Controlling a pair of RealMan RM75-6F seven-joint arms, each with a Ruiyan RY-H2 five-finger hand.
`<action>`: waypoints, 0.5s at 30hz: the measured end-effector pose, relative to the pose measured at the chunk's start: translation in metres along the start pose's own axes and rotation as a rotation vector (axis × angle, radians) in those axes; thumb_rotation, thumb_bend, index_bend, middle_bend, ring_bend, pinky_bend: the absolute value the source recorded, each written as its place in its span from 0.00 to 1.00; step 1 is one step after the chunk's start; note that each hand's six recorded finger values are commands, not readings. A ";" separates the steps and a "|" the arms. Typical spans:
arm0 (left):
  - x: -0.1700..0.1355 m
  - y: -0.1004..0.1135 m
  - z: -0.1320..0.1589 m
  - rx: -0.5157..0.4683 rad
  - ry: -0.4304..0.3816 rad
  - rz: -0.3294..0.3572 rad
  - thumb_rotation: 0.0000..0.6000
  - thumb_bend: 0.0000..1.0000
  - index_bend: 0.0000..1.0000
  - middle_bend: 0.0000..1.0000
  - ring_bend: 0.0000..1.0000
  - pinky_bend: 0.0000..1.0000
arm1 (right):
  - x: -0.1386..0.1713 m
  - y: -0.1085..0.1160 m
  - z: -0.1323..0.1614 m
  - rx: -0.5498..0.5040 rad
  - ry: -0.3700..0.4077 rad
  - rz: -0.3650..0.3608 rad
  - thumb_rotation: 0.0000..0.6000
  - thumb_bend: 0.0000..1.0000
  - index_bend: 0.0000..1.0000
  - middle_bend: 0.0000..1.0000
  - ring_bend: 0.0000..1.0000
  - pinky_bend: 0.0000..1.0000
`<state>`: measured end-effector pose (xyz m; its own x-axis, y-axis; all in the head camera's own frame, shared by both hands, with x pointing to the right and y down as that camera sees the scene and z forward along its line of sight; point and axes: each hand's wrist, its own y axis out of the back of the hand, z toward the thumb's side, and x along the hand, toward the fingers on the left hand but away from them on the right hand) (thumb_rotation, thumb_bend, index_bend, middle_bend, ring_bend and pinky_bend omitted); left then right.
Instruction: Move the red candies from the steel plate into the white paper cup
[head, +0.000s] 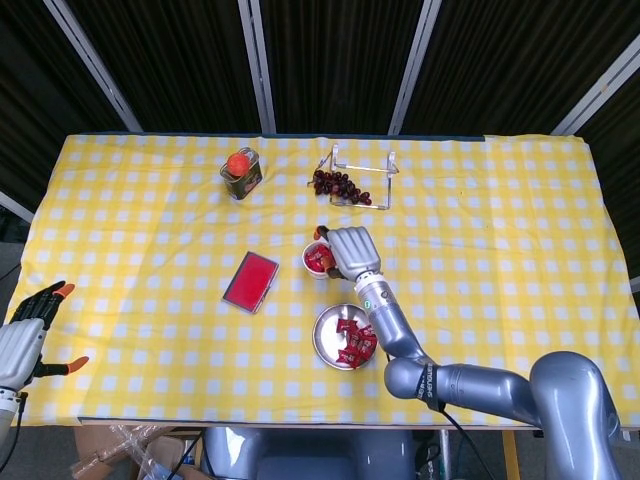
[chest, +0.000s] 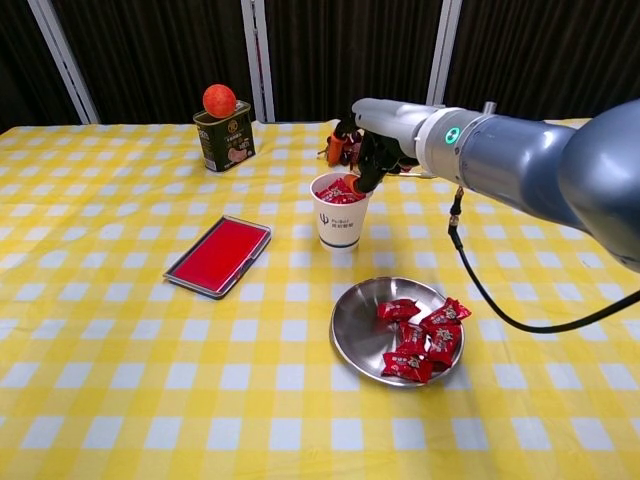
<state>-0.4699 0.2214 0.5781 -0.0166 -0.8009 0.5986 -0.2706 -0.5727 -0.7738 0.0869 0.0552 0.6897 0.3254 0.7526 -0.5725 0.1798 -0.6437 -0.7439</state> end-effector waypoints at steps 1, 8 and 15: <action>0.000 0.000 0.000 0.000 0.000 0.000 1.00 0.04 0.00 0.00 0.00 0.00 | 0.001 0.001 0.001 0.000 0.004 -0.002 1.00 0.53 0.33 0.80 0.83 0.92; 0.000 0.000 0.001 0.000 -0.004 0.002 1.00 0.04 0.00 0.00 0.00 0.00 | 0.014 0.009 0.012 -0.011 0.046 -0.019 1.00 0.53 0.33 0.80 0.83 0.92; -0.001 0.001 0.001 0.002 -0.010 0.009 1.00 0.04 0.00 0.00 0.00 0.00 | 0.046 0.009 0.020 0.014 0.089 -0.005 1.00 0.48 0.29 0.80 0.83 0.92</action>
<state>-0.4688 0.2214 0.5766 -0.0093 -0.8076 0.5897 -0.2683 -0.5661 -0.7794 0.0852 0.0865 0.6497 0.4058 0.7399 -0.5366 0.1691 -0.6377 -0.7515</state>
